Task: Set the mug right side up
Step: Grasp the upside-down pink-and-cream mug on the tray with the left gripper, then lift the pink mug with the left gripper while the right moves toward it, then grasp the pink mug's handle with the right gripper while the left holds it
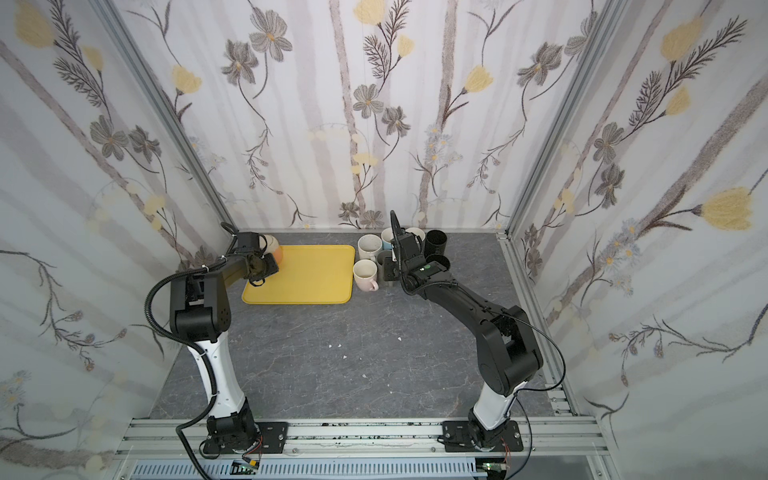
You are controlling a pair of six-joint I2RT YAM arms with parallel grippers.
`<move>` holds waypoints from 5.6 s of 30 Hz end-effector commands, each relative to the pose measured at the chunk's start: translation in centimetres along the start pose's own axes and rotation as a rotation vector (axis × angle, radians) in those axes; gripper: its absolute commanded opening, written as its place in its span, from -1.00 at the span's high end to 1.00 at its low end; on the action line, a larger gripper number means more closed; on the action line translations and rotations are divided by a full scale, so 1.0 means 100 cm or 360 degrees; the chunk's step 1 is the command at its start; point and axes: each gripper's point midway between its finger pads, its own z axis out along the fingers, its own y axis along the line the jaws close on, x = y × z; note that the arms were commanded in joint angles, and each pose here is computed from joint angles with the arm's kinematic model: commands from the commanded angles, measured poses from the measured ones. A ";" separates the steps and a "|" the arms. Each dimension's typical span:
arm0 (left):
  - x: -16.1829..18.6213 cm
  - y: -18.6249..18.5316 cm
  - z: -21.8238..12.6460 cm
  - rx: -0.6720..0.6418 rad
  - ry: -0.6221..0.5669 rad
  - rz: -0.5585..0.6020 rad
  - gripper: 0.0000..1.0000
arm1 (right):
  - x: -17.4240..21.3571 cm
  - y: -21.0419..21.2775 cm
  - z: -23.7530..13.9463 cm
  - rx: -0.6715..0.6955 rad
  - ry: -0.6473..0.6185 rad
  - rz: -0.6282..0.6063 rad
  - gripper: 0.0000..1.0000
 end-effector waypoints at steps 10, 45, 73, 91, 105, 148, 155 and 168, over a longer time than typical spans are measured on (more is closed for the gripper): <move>-0.023 -0.014 -0.002 0.0025 -0.0236 -0.0027 0.04 | 0.003 0.003 -0.008 -0.0021 -0.0001 -0.0030 0.14; 0.111 -0.140 -0.054 0.0319 -0.0024 0.0412 0.94 | 0.042 0.037 -0.016 -0.0144 0.0132 -0.0033 0.15; 0.118 -0.122 -0.072 0.0180 -0.0047 0.0434 0.27 | 0.049 0.097 0.002 -0.0251 0.0211 -0.0165 0.16; 0.102 -0.146 -0.110 0.0468 -0.0181 0.0433 1.00 | 0.047 0.093 -0.008 -0.0255 0.0163 -0.0142 0.16; 0.099 -0.143 -0.140 0.0826 -0.0256 0.0217 1.00 | 0.030 0.110 -0.015 -0.0406 0.0057 -0.0007 0.17; 0.139 -0.128 -0.074 0.0313 0.0001 0.0457 0.26 | 0.073 0.165 0.032 -0.0498 0.0402 -0.0004 0.22; 0.136 -0.131 -0.073 0.0335 0.0004 0.0451 0.44 | 0.074 0.166 0.035 -0.0510 0.0401 -0.0008 0.22; 0.121 -0.130 -0.084 0.0464 -0.0039 0.0382 1.00 | 0.065 0.160 0.033 -0.0482 0.0343 -0.0039 0.22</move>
